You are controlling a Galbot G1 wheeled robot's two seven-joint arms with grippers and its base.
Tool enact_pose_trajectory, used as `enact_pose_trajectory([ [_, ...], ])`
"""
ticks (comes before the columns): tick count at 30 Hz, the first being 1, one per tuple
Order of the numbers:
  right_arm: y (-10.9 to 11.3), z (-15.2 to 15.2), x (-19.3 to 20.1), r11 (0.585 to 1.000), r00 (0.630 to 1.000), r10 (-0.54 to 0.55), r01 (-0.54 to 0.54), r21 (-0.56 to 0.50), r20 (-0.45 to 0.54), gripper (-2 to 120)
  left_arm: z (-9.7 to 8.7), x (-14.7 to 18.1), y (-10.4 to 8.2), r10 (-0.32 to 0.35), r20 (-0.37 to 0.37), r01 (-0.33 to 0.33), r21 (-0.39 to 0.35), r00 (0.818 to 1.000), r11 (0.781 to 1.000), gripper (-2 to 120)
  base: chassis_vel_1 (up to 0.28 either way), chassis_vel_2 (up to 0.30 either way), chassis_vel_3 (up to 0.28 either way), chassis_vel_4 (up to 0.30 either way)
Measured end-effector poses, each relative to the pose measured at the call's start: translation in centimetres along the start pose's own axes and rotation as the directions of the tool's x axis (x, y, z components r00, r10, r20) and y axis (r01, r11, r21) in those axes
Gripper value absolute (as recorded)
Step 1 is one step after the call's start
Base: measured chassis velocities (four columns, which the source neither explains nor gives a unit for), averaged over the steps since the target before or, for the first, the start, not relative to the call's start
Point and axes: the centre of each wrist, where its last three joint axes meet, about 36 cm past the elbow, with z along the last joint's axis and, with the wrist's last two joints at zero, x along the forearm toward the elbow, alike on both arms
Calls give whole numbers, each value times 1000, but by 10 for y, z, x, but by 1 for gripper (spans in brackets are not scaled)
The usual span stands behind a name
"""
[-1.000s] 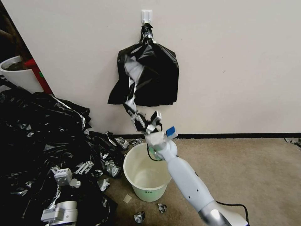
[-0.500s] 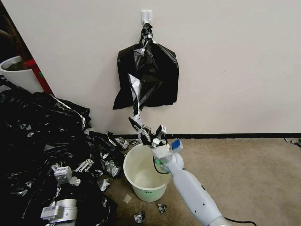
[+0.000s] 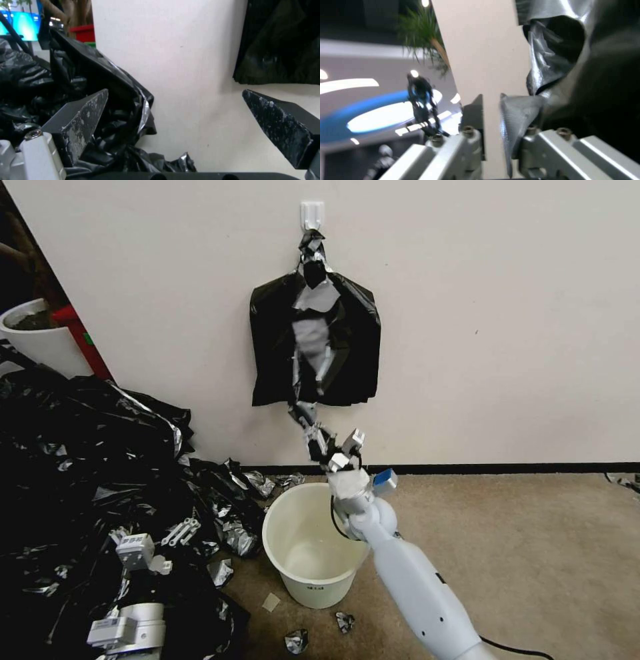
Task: Place a trash bag onto the trash bin.
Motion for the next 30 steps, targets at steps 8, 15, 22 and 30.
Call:
enact_pose_trajectory([
  [8, 36, -56, 57, 896, 974, 168, -87, 436, -151, 46, 3, -2, -2, 8, 0, -8, 7, 1000, 1000, 100, 0, 0, 0, 0],
  [15, 50, -90, 50, 845, 957, 283, -214, 491, -70, 67, 6, -3, -4, 14, -4, -14, 9, 1000, 1000, 100, 0, 0, 0, 0],
  [22, 53, -117, 17, 800, 944, 327, -255, 543, -39, 90, 6, -4, -3, 19, -5, -19, 3, 1000, 1000, 100, 0, 0, 0, 0],
  [30, 42, -126, -28, 729, 955, 278, -139, 670, -105, 100, 6, -3, -1, 17, -8, -17, -1, 1000, 1000, 100, 0, 0, 0, 0],
])
